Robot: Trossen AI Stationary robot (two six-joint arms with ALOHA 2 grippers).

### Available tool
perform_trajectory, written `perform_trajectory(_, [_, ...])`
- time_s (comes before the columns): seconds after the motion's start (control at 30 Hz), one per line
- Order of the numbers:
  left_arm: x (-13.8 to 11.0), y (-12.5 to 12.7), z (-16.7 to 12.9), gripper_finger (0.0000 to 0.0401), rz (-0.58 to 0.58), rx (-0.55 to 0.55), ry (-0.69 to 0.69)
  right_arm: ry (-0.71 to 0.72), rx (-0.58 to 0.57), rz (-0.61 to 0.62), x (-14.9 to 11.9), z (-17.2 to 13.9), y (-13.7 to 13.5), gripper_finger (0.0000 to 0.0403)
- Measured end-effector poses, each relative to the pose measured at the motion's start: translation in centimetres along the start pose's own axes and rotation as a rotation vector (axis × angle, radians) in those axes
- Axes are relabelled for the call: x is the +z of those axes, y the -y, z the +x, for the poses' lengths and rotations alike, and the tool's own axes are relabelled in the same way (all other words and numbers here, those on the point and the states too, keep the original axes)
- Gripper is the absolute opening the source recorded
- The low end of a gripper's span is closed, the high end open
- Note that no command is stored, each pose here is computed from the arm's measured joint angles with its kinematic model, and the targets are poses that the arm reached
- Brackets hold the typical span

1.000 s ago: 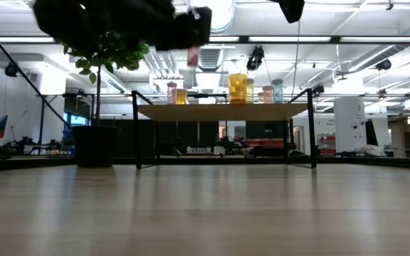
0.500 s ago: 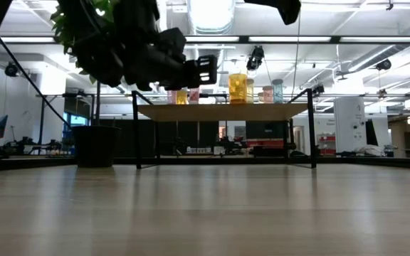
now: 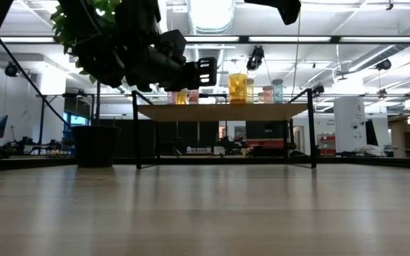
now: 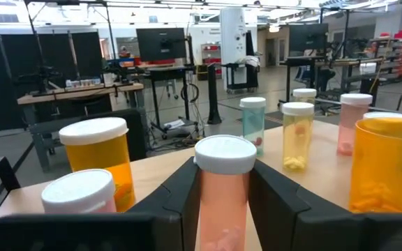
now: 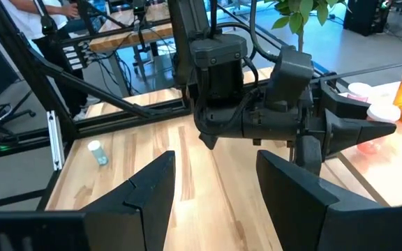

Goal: Pick and place medicine bottles onto shelf by color
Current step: Put the red pill bottle on the shelf

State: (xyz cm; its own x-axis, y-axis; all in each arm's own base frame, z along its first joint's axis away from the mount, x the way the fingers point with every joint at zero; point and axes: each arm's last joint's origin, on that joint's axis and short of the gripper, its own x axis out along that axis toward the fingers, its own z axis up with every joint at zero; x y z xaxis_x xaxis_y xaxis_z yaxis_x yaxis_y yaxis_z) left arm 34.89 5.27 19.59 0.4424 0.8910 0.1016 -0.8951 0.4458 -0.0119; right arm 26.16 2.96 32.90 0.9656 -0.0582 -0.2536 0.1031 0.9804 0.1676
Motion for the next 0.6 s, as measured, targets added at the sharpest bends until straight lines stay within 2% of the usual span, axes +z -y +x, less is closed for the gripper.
perform_trajectory(0.6, [-0.40, -0.22, 0.28, 0.0087, 0.006, -0.026, -0.012, -0.001, 0.000, 0.003, -0.02, 0.00, 0.00, 0.0192])
